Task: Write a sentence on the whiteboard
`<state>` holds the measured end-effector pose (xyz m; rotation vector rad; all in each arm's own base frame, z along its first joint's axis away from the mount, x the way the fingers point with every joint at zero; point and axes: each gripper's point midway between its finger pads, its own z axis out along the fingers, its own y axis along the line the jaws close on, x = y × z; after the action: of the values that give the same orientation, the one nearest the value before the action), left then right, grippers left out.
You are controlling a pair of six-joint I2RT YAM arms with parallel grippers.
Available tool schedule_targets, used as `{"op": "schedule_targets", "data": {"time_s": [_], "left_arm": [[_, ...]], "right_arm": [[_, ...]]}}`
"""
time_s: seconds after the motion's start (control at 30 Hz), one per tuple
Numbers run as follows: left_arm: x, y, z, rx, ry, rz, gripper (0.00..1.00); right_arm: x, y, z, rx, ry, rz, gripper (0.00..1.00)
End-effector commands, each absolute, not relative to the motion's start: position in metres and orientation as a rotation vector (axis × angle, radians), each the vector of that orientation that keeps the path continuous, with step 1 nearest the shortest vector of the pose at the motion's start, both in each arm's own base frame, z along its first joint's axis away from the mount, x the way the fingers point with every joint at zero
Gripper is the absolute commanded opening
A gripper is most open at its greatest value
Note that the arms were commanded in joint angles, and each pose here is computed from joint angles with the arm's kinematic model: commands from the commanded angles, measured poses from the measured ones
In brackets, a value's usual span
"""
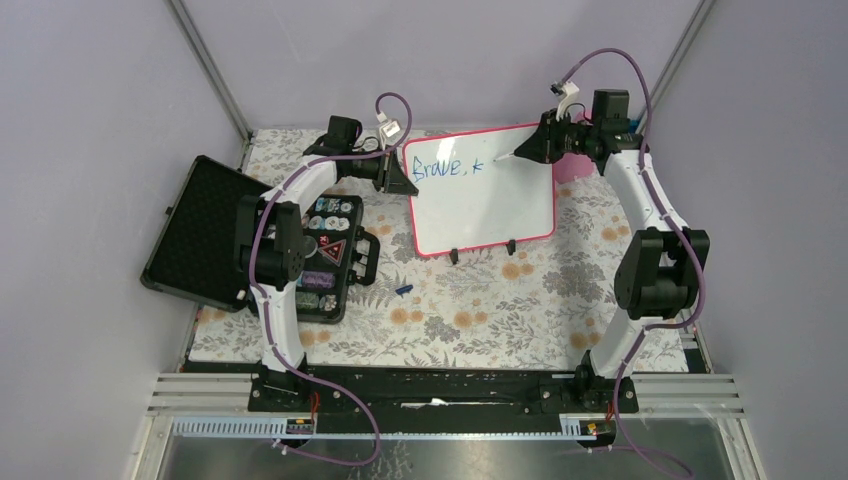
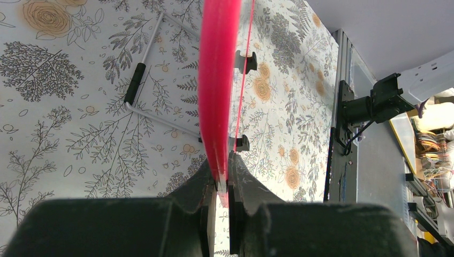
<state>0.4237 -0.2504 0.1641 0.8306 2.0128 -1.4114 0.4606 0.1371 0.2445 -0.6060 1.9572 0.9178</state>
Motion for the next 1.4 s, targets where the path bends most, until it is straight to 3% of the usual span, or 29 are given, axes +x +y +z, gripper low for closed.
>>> {"op": "schedule_targets", "data": {"time_s": [0.0,1.37], "left_arm": [[0.429,-0.254,0.174,0.896,1.942,-1.345,0.0],[0.429,-0.254,0.171,0.892,1.95,-1.35,0.0]], "right_arm": [[0.454,0.144,0.264,-0.646,1.893,0.922,0.0],[0.476,0.147,0.23,-0.672,1.98,0.746,0.0]]}}
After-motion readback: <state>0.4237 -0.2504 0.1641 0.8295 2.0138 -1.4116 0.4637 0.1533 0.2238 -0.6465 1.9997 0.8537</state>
